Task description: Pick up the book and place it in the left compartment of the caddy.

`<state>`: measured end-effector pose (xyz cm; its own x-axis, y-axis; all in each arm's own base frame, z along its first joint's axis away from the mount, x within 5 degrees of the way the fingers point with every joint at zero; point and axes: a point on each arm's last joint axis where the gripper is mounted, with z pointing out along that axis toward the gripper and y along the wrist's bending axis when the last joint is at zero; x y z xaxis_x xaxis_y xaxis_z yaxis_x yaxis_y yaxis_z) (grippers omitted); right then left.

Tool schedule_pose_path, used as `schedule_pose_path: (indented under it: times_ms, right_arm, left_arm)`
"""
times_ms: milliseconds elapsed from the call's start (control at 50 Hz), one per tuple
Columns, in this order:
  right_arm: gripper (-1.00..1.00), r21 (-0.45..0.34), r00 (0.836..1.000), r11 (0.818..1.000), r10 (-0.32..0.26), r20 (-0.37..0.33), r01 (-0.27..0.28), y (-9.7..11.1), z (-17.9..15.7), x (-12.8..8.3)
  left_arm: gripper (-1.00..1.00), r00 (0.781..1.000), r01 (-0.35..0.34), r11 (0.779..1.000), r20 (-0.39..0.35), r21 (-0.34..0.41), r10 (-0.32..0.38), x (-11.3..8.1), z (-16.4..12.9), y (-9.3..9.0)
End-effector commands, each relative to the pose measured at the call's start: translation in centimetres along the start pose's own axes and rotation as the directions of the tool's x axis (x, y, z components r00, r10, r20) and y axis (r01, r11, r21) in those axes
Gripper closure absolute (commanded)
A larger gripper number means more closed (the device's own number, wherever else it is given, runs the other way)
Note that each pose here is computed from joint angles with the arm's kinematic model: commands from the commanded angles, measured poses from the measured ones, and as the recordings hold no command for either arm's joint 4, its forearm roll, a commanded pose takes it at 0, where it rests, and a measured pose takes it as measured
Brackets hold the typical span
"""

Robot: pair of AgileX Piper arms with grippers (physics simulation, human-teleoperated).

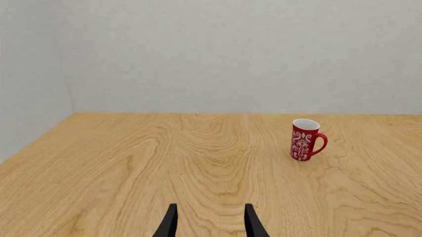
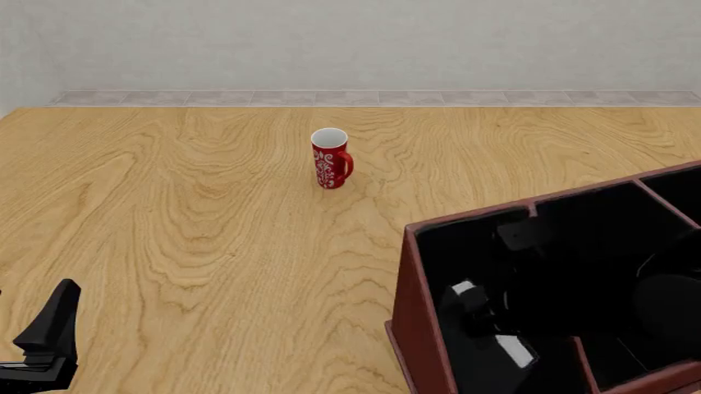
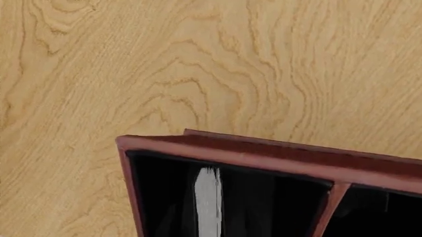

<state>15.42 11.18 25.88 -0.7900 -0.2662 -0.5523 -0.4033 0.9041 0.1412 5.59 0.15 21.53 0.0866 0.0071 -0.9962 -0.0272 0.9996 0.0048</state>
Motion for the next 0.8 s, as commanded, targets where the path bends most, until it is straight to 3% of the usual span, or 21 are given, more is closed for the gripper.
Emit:
schedule_pose_path:
  times_ms: [20,340,800]
  right_arm:
    - [-1.00,-0.002,1.000,1.000,0.013,0.000,-0.013,0.0,0.0,0.1]
    - [-1.00,-0.010,1.000,1.000,0.006,0.013,-0.006,0.2,-0.8,-0.1]
    - [-1.00,-0.028,0.996,1.000,-0.012,0.088,0.014,0.0,-7.1,0.5]
  left_arm:
    - [-1.00,1.000,0.000,1.000,0.000,0.000,0.000,0.0,0.0,0.0]
    - [-1.00,1.000,0.000,1.000,0.000,0.000,0.000,0.0,0.0,0.0]
    - [-1.00,1.000,0.000,1.000,0.000,0.000,0.000,0.0,0.0,0.0]
